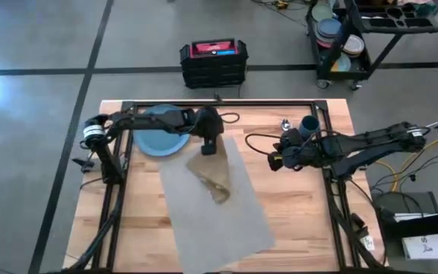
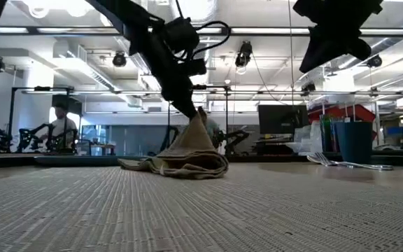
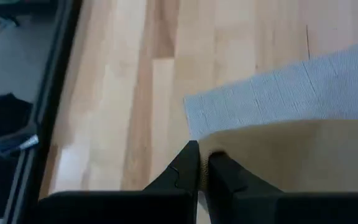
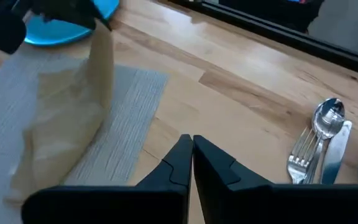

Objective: Set table place
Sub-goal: Fold the brown table napkin

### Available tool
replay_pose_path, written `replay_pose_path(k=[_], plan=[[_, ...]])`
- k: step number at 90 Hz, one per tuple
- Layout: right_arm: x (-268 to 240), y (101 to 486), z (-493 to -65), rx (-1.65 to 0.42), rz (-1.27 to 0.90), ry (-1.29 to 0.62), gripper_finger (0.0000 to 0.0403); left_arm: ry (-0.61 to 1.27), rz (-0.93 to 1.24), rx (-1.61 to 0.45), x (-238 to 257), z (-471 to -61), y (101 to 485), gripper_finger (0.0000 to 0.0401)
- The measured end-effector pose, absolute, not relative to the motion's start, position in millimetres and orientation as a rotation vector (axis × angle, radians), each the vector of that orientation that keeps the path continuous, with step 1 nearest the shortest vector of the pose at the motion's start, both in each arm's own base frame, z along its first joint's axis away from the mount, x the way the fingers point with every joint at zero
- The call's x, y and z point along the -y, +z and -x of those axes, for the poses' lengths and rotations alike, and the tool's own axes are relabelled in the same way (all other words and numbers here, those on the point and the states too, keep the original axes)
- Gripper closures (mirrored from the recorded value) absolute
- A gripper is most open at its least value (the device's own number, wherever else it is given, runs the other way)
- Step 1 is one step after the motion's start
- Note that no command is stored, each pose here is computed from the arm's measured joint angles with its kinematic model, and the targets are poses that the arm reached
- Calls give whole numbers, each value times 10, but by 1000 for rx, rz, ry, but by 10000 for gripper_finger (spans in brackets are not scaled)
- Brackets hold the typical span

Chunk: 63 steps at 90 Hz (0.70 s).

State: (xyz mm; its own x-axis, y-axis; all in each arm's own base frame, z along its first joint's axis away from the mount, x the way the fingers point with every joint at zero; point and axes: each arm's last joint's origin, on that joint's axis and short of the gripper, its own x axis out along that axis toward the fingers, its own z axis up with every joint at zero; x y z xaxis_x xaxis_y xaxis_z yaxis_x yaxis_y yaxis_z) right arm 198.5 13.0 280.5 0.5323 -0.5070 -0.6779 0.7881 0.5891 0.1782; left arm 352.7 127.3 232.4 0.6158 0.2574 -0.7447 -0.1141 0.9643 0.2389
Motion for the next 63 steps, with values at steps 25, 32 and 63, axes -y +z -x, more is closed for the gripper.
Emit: replay_pose_path(k=[25,32,63], plan=[[-137,2804,-1991,-618,-550,-803,403,170,-154,-879,-1398,-3764,2180,401],[-137,2804,-1991,-618,-554,-803,403,153,-157,-901,-1430,-3842,2075,401],[-142,2796,-1991,-613,-602,-807,403,157,-172,-936,-1684,-4159,1825,401]])
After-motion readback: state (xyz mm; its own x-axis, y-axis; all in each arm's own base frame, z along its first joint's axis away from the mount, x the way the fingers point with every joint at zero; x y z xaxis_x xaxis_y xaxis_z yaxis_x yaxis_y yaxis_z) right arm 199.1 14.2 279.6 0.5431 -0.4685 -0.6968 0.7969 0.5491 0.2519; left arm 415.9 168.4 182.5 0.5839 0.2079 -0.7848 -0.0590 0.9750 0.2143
